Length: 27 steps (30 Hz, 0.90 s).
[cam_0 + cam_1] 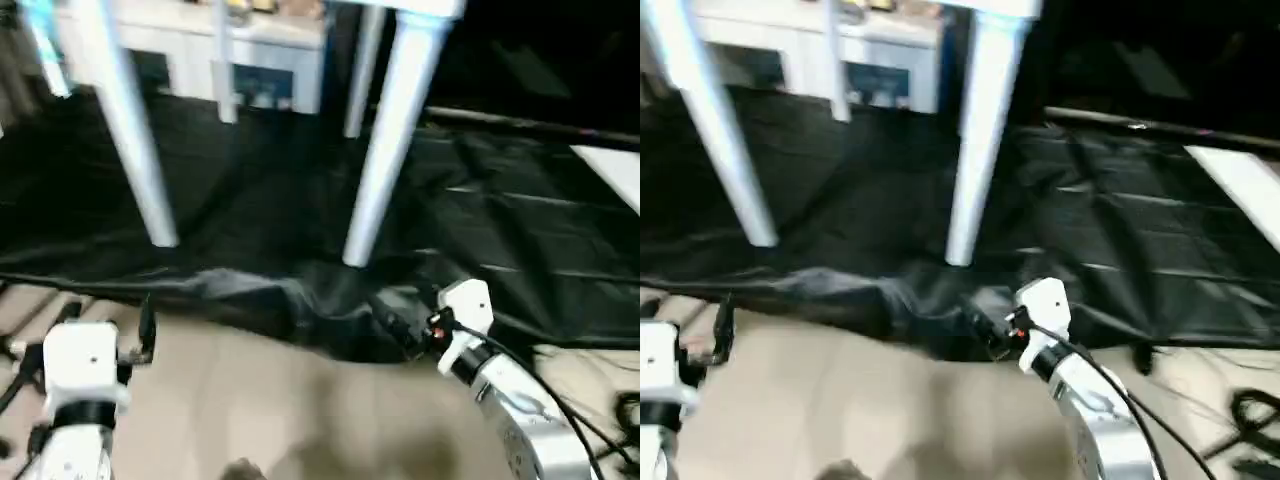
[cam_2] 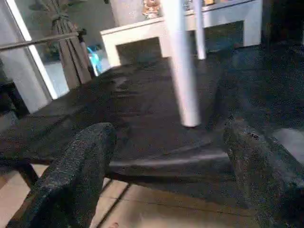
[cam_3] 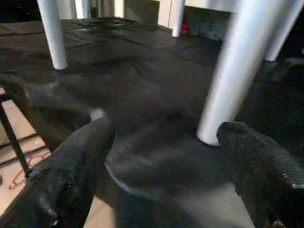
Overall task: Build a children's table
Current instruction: Flip table
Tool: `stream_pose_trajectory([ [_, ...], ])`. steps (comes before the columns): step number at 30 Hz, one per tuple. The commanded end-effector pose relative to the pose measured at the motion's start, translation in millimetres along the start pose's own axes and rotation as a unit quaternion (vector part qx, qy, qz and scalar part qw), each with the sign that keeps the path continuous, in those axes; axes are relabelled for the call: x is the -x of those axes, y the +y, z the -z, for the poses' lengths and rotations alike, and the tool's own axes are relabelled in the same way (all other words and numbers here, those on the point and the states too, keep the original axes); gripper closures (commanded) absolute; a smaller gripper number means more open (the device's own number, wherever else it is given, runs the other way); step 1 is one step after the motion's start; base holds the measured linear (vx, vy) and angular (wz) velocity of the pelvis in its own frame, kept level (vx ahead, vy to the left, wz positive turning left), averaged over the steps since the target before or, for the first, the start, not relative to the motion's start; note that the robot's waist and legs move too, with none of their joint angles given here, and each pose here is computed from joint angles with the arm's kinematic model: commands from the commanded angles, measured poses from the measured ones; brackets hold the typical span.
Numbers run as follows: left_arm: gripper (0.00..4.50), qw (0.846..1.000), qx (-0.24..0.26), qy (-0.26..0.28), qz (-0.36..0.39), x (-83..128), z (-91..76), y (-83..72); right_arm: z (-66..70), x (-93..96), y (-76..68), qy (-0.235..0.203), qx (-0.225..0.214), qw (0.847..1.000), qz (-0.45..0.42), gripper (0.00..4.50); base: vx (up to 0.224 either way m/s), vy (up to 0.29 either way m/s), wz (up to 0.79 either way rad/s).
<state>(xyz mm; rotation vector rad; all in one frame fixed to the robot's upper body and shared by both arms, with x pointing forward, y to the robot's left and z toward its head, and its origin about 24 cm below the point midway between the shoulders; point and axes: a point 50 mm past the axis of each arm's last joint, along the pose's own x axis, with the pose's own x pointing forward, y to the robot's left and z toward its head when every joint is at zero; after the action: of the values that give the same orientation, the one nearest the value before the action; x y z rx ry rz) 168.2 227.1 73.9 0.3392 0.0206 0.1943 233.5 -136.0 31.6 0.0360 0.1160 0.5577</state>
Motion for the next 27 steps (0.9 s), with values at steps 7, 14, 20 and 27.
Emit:
stream_pose_trajectory([
  [7, 0.39, 1.0, -0.004, -0.002, 0.021, -5, -0.7, -4.2, -2.6, 3.2, -4.1, -0.009, -0.005, 0.999, 0.045, 0.45, -0.038, 0.179, 0.03],
  [14, 0.39, 0.999, -0.042, -0.014, 0.019, -4, -1.4, -8.1, -5.2, 5.3, -20.5, -0.03, -0.017, 0.994, 0.099, 0.45, -0.036, 0.257, -0.08],
  [20, 0.39, 1.0, -0.003, -0.009, 0.009, -6, 0.1, -10.6, -5.7, 11.9, -31.9, -0.036, -0.01, 0.993, 0.108, 0.45, -0.024, 0.108, 0.01],
  [27, 0.39, 1.0, -0.008, 0.0, 0.006, -14, 4.6, -5.4, 6.3, 4.4, -21.9, 0.021, -0.038, 0.995, 0.092, 0.45, -0.04, -0.038, -0.09],
])
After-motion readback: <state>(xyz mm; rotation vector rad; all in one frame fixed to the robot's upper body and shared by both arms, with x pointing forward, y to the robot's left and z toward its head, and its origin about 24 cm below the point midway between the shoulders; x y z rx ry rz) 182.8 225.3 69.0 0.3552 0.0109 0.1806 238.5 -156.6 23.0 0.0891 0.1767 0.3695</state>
